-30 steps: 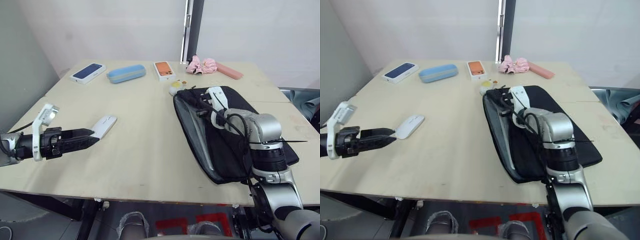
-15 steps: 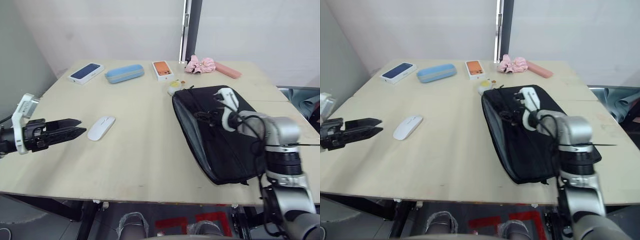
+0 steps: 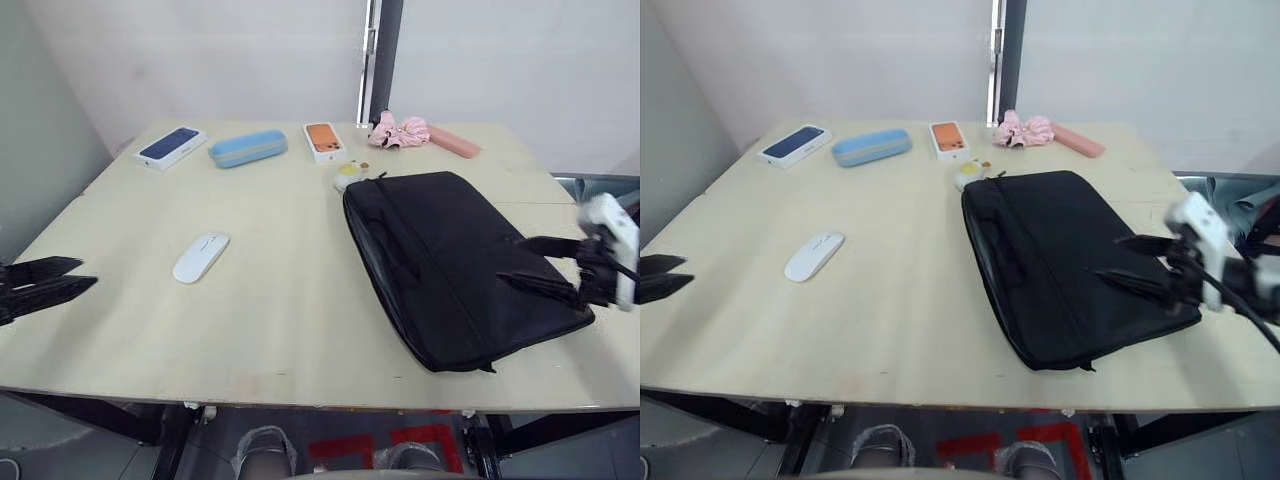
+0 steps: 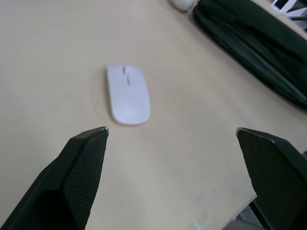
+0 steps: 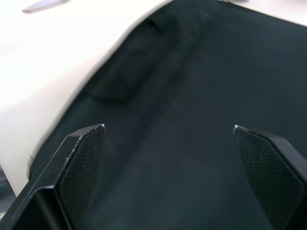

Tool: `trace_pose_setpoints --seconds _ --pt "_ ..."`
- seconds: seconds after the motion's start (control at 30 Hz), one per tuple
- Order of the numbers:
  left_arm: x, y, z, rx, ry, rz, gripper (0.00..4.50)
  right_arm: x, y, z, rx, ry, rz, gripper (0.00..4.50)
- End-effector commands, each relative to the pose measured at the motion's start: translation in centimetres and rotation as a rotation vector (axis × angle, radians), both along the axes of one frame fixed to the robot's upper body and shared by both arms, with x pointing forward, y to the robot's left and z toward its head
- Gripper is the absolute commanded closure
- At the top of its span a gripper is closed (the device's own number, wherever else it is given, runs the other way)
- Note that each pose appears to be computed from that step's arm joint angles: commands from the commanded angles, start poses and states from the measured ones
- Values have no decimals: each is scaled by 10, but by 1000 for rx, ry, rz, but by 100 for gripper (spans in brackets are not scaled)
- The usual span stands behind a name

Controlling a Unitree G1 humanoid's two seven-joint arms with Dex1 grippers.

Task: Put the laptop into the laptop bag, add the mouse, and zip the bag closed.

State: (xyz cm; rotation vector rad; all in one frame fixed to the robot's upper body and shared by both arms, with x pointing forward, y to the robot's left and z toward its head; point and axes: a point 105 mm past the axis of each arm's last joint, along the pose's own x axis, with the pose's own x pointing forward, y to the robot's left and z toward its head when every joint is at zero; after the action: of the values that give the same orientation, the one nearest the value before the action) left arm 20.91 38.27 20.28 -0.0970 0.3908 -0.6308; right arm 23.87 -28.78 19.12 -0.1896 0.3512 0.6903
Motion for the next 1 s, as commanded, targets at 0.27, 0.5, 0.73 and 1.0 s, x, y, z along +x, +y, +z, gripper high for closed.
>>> trace_pose_setpoints --seconds 0.27,0.5,0.73,1.0 --pt "-3 -2 11 73 -28 -38 0 -12 -45 19 -87 -168 -131 2" --pt "27 -4 -2 159 -86 23 0 -4 15 27 -36 -207 78 2" --pt "61 -34 -29 176 -157 39 0 -7 137 51 36 -288 467 2" --pt "91 -48 -56 286 -221 90 0 -11 196 72 46 -379 658 2"
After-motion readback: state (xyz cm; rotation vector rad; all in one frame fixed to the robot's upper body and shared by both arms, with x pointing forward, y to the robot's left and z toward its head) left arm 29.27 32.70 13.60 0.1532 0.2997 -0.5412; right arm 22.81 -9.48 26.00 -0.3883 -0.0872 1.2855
